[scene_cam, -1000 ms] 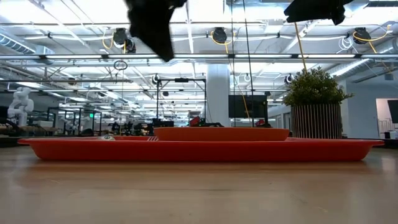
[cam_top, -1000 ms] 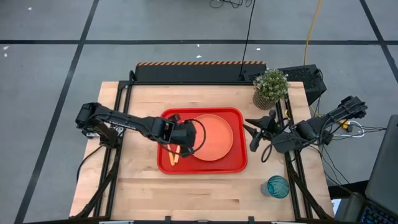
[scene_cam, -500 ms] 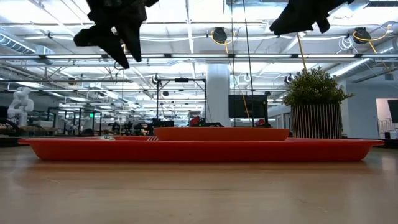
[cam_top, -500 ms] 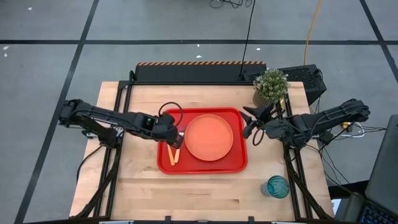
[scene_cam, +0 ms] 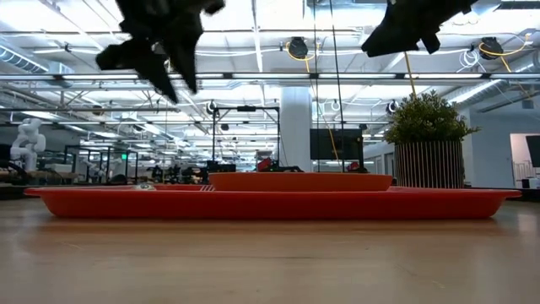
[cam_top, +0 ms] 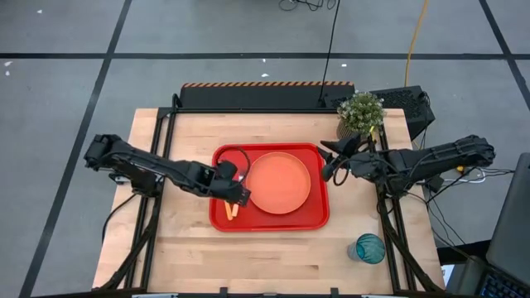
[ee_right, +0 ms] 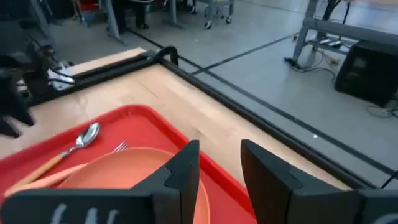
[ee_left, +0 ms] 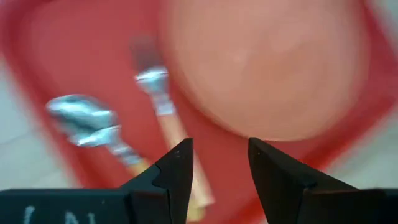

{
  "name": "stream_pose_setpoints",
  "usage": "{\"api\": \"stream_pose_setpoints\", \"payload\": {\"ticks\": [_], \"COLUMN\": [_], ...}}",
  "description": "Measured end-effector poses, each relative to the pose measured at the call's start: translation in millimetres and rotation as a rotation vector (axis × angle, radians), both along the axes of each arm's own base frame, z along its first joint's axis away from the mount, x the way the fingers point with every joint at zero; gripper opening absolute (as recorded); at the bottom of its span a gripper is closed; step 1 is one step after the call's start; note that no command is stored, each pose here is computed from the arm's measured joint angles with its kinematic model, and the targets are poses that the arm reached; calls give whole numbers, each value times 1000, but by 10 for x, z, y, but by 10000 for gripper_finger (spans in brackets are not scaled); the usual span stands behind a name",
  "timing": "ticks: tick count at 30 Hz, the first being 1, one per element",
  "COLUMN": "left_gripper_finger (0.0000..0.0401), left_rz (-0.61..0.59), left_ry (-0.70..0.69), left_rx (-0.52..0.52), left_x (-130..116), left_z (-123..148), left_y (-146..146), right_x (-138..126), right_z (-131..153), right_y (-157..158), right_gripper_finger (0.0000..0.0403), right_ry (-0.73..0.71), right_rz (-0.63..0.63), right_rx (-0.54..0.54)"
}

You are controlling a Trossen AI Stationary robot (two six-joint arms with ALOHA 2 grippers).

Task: Pick and place plate/cup/fork/spoon on tray
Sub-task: Put the yellow spoon on the orange serving tray

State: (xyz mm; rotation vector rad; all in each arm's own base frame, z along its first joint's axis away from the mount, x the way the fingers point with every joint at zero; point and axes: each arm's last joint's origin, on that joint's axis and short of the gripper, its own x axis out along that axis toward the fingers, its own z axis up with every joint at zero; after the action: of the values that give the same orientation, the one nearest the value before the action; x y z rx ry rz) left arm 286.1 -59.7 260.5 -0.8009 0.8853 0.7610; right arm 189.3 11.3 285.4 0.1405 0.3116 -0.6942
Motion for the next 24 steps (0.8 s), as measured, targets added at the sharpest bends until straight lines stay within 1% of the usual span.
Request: {"api": "stream_pose_setpoints", "payload": {"ticks": [1,3,5,7,9,11,13,16,20,24], "left_gripper_finger": [157,157,157,157,157,157,157,157,157,157], "left_rz": [23,61,102,141,166,211,248,306,387,433], "left_ry": [24,20,68,75,121,132,165,187,214,272], "left_rx": [7,-4,-20,-70,-119,-162,-172,-196,-205,-216], "left_x": [5,50,63,121,154,200,208,206,153,92], "left_z": [-43,-87,-181,-257,-362,-445,-521,-566,-558,-570], "left_y": [3,3,3,-9,-30,-50,-64,-71,-61,-74], "right_x": [-4,-14,-20,-22,-15,-9,-7,-16,-35,-46], "right_z": [-5,-21,-25,-24,-20,-22,-22,-30,-58,-75], "right_y": [-2,-1,1,8,23,32,38,37,33,31], "right_gripper_finger": [109,109,109,109,109,109,109,110,110,110], "right_ry": [12,40,49,60,68,88,105,136,188,225], "right_rz": [4,23,34,72,130,177,208,220,230,240], "right_rx": [-5,-7,-5,-2,5,-4,-21,-49,-73,-96]}}
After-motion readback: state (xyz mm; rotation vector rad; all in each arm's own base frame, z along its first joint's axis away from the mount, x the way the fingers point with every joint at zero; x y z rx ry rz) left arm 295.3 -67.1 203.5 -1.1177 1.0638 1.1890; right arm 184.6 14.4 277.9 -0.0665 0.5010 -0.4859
